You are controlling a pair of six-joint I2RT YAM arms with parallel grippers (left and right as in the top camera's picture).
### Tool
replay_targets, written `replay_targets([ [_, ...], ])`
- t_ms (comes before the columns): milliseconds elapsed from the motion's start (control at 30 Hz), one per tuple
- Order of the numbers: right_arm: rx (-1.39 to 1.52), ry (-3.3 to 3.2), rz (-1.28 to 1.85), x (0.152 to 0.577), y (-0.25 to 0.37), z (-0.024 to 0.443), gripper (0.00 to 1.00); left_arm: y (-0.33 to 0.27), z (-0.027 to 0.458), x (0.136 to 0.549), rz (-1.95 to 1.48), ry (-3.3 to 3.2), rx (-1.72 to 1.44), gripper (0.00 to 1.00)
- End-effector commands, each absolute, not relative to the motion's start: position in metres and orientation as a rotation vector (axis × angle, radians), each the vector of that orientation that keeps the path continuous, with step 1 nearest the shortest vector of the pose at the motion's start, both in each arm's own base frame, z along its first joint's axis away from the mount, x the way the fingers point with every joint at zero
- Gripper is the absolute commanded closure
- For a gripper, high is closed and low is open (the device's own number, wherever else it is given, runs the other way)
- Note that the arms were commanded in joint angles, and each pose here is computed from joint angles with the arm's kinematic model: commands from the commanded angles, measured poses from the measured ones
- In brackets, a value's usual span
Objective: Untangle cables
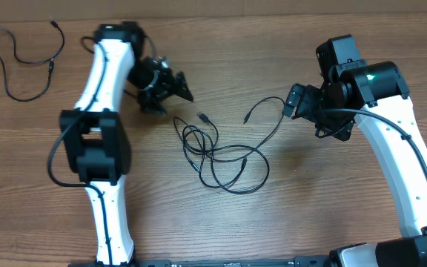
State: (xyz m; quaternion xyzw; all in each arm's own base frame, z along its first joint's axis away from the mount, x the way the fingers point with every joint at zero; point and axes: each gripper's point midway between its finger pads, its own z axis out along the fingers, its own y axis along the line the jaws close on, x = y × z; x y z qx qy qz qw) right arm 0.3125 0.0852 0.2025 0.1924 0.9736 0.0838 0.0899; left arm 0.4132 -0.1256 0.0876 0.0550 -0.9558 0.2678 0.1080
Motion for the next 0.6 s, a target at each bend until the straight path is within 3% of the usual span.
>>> replay_targets([
  [0, 0.584, 2.896, 0.229, 0.312, 0.083, 0.2, 0.0, -0.141, 0.085, 0.399, 0.642, -2.811, 0.159, 0.14],
  [200, 0.584, 2.898, 0.228, 0.311, 0.083, 0.2, 0.0, -0.155, 0.076, 0.381, 0.399, -2.816, 0.164, 0.29],
  [433, 0.583, 2.903, 0.237, 0.31, 0.084, 0.2, 0.0, -0.141, 0.071, 0.383, 0.245, -2.848, 0.262, 0.3],
  [567, 0.583, 2.904, 0.245, 0.31, 0.085, 0.2, 0.0, -0.143, 0.068, 0.395, 0.262, -2.894, 0.27, 0.46],
])
